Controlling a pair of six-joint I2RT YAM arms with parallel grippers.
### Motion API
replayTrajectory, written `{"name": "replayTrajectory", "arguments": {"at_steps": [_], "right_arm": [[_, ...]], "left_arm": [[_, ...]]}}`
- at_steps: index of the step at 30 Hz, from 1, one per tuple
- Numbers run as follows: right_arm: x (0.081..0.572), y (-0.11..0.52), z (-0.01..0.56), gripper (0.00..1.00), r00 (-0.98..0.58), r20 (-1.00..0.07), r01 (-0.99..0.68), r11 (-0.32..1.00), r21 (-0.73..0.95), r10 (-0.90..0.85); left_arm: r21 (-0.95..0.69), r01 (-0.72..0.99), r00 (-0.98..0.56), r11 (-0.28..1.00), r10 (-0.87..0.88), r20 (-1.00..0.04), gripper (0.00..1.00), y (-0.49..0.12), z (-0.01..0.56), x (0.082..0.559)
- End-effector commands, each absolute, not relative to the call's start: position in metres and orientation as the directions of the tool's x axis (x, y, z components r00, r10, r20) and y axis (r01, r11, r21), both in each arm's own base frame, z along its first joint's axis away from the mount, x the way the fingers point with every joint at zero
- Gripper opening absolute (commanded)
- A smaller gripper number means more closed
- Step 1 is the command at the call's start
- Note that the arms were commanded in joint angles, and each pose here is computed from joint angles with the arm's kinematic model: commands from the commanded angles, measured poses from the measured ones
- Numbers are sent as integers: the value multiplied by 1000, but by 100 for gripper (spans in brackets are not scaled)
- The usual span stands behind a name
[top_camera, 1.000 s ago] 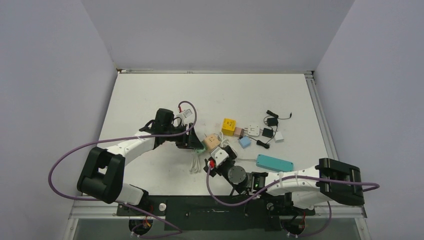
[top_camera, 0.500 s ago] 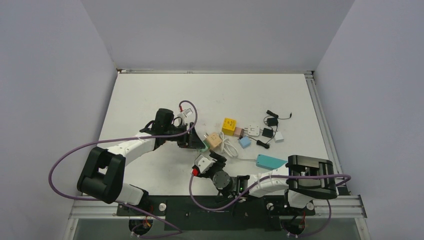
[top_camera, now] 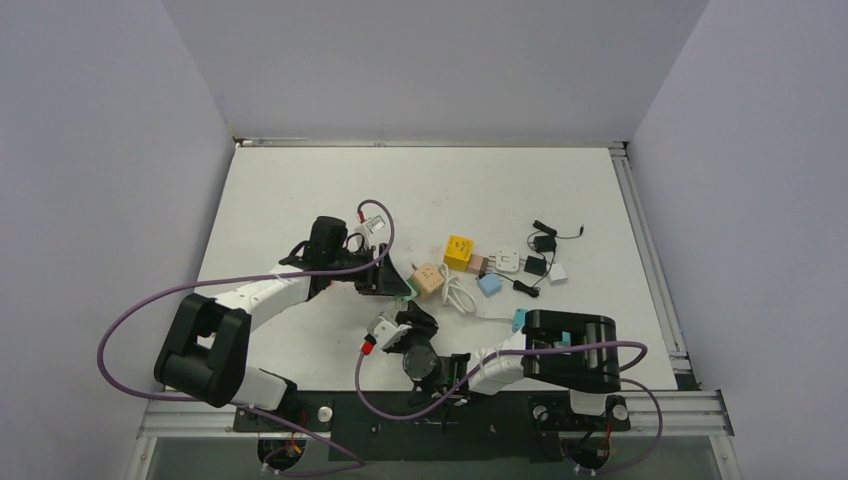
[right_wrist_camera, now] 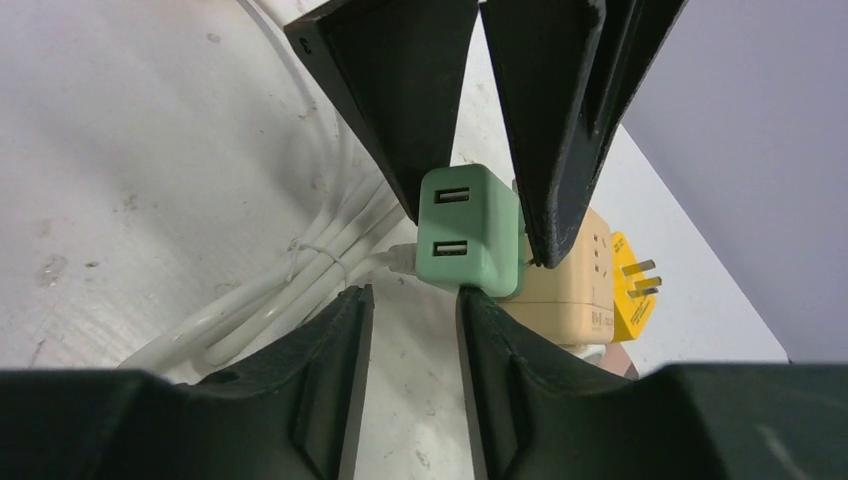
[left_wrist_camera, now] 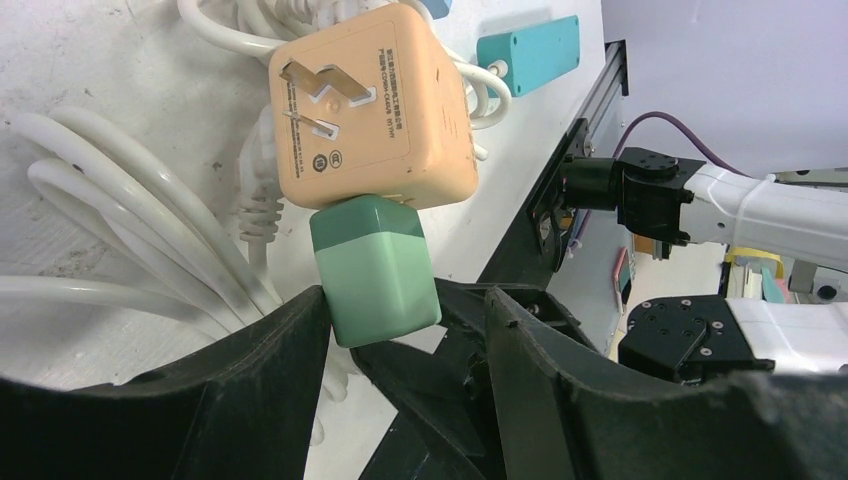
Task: Pull the plug off the socket
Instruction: Remove the plug from the socket.
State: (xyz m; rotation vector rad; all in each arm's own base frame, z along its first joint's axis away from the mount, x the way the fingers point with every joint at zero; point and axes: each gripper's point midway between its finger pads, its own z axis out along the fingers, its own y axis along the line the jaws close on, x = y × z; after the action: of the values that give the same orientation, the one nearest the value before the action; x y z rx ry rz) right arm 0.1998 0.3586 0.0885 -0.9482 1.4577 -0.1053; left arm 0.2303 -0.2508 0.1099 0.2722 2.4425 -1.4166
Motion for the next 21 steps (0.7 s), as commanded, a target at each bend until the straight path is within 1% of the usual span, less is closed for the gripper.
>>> {"name": "replayTrajectory", "arguments": {"at_steps": [1,3,6,9,15,21], "right_arm": [[209,359,107,32,175,-794,-365,711,-601,-582],[210,354,110,24,171,-798,-340,725,-599,-579],[212,345,117,15,168,-812,-321,748,-581,-559],[213,337,127,6,165,-841,-321,778,-540,-515],[217,326,153,5,141,-924,-392,837,-382,-355],[232,308,183,5,69,-990,-480,866,-141,-123]], "left_arm": [[-816,411,-897,406,23,-440,53,-261,135,233],[-811,420,-892,408,21,-452,53,-260,137,234],[-785,451,-871,425,16,-492,54,-258,143,236],[-743,493,-834,452,4,-551,59,-253,152,242],[-678,499,-786,539,-48,-616,70,-232,163,253],[-609,461,-735,646,-106,-669,73,-207,166,269]]}}
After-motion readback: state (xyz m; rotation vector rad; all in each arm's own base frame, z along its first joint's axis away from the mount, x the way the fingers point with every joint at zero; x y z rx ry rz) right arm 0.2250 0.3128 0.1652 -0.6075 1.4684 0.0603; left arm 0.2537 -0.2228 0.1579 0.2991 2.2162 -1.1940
